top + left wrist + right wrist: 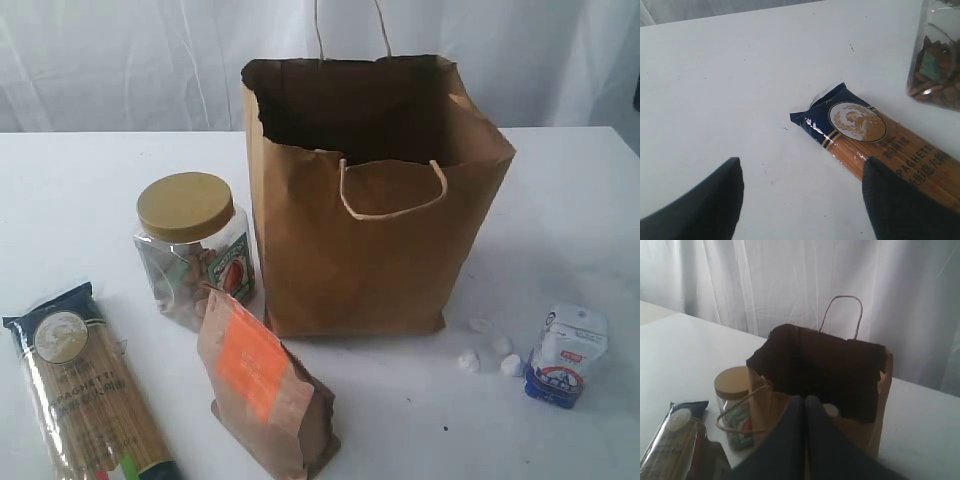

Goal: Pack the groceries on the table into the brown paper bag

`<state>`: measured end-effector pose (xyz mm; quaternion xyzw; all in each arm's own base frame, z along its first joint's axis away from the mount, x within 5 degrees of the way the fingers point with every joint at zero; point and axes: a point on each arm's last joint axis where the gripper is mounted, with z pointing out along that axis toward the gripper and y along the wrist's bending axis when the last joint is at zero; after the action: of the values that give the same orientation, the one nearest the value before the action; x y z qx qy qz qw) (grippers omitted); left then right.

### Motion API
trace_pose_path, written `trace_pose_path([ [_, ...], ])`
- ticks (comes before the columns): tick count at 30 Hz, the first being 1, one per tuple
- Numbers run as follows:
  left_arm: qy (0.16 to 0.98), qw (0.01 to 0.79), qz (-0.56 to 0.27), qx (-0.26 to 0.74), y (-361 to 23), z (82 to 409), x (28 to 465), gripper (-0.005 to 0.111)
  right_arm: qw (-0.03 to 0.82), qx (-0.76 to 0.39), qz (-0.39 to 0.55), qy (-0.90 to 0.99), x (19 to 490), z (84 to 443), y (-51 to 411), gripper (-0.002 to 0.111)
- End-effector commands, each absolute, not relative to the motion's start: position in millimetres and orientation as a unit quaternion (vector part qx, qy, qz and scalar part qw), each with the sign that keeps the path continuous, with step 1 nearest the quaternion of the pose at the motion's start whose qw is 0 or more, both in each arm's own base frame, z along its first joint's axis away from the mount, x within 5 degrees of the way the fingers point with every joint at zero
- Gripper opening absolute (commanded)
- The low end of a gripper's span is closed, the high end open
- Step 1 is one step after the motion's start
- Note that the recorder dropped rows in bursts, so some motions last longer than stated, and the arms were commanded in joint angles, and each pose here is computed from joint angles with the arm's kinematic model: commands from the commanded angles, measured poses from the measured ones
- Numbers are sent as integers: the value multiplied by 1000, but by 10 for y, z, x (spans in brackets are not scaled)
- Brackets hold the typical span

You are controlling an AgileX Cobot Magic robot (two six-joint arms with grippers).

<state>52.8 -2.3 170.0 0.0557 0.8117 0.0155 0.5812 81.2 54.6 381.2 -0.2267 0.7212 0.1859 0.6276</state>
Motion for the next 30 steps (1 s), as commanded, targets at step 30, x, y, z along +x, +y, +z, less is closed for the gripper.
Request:
trace_pose_path([
  [30, 810, 583, 13, 59, -28, 1694, 527, 70, 627, -196, 176, 733, 897, 2786, 530, 0],
])
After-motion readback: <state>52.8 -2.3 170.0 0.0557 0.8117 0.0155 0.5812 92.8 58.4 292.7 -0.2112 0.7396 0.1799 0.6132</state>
